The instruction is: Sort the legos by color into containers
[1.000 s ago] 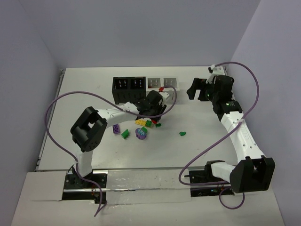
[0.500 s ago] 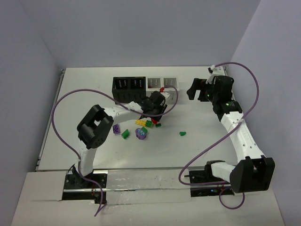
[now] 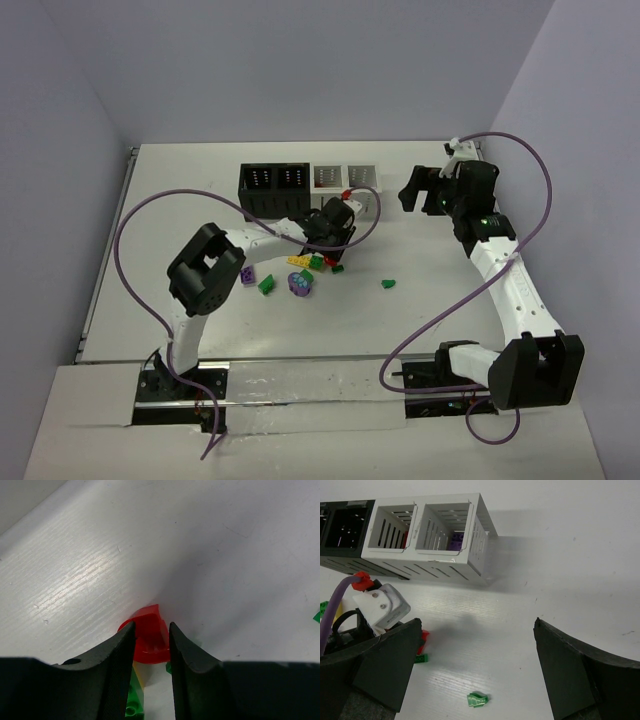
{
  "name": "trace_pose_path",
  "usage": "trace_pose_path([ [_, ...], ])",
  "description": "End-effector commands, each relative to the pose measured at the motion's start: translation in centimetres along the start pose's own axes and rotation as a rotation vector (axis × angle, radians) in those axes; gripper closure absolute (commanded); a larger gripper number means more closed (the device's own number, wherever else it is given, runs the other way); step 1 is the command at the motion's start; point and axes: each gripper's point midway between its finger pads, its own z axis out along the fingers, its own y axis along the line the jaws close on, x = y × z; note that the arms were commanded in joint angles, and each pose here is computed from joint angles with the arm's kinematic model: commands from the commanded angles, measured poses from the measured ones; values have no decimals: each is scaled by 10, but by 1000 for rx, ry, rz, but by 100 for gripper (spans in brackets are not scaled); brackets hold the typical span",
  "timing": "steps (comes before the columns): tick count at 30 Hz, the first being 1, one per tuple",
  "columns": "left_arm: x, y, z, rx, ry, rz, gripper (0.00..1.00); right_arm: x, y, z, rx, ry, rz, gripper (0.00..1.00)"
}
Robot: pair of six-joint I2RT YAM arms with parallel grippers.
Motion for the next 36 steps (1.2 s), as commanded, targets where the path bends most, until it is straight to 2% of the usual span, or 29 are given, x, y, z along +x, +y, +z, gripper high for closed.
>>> trace_pose_path([
  [1, 7, -3, 7, -2, 24, -14, 61, -11, 0, -4, -4, -49, -2, 0],
  [8, 11, 1, 3, -19, 23, -5, 62, -10, -1, -3, -8, -46, 4, 0],
  [12, 11, 1, 2, -15, 24, 1, 70, -10, 0, -2, -9, -45, 8, 0],
  [15, 7, 0, -1, -11, 20, 11, 85, -11, -1, -3, -5, -49, 4, 0],
  [19, -9, -4, -14, 8, -9, 22, 98, -11, 0, -5, -6, -54, 4, 0],
  [24, -27, -6, -35, 19, -46, 32, 99, -12, 1, -5, -12, -56, 9, 0],
  [26, -31, -6, -40, 17, -48, 27, 92, -11, 1, -4, -17, -51, 9, 0],
  [29, -24, -4, -41, 3, -31, 22, 55, -10, 2, -5, -20, -51, 11, 0],
  [30, -25, -3, -43, -1, -39, 21, 49, -10, 2, -5, -20, -52, 9, 0],
  [32, -24, 1, -45, -15, -47, 24, 42, -10, 2, -5, -21, -52, 10, 0],
  [36, -34, 14, -59, -44, -81, 41, 36, -10, 3, -8, -22, -56, 5, 0],
])
